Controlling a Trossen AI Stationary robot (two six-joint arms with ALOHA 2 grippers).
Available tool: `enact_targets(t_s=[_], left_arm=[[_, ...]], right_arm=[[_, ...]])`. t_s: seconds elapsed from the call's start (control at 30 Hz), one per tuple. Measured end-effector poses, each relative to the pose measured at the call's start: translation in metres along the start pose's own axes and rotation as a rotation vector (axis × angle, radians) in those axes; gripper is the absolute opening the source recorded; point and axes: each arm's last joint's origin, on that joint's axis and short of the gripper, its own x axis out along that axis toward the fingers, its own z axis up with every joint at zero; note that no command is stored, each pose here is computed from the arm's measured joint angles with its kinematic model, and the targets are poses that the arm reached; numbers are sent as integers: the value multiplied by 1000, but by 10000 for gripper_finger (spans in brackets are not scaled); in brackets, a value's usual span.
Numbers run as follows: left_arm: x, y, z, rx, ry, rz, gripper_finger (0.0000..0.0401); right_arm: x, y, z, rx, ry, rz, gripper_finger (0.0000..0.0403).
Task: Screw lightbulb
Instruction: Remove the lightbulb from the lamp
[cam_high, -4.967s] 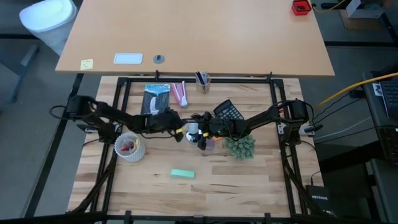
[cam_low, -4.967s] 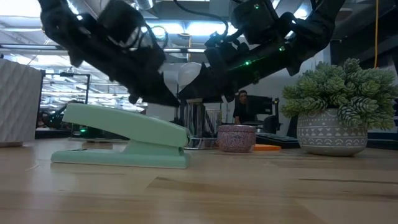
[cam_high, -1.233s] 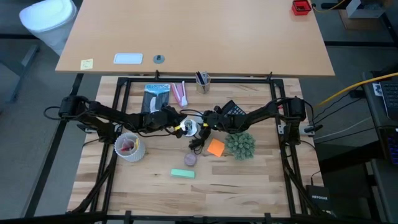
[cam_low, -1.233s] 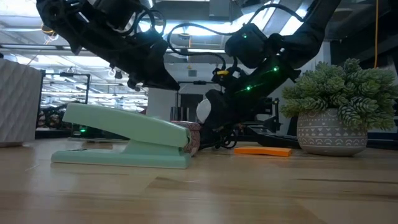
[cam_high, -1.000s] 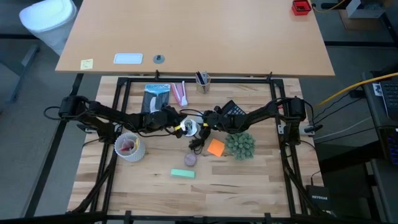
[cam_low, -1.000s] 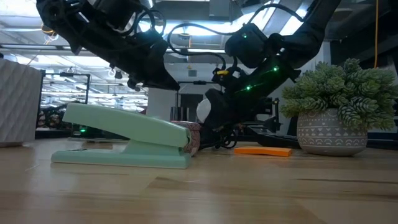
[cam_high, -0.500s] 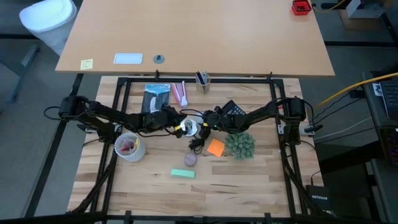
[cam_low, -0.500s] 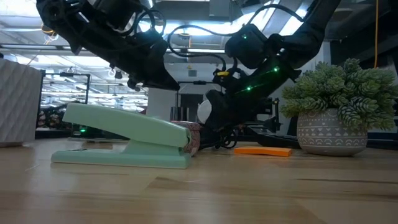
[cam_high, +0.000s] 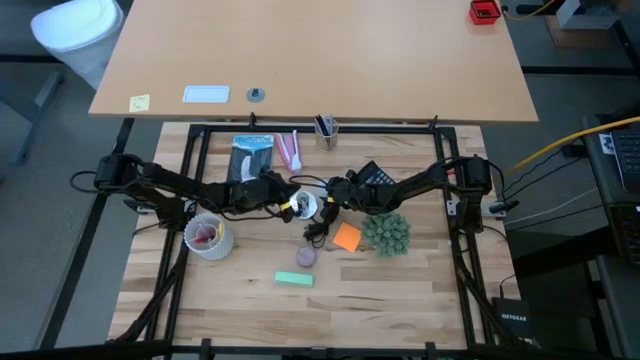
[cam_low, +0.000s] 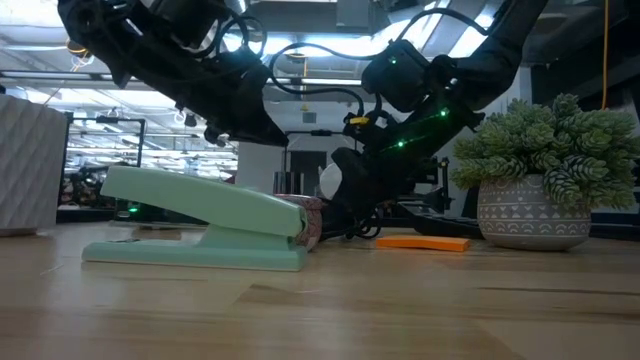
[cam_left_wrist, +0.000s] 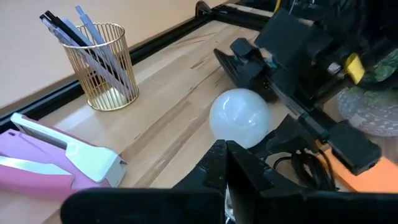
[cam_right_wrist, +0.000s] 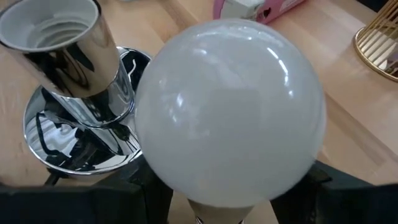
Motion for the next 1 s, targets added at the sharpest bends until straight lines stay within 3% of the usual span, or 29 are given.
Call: enact_targets(t_s=[0.37, 0.7, 1.0], left_arm=[[-53, -1, 39, -40, -131, -103, 0], [-95, 17, 46, 4, -71, -108, 0], [-132, 36, 63, 28, -211, -134, 0]], right_arm=[[0, 0, 0, -4, -1, 0, 214], [0, 0, -2, -9, 26, 13, 217], [0, 0, -2, -14, 22, 10, 274]])
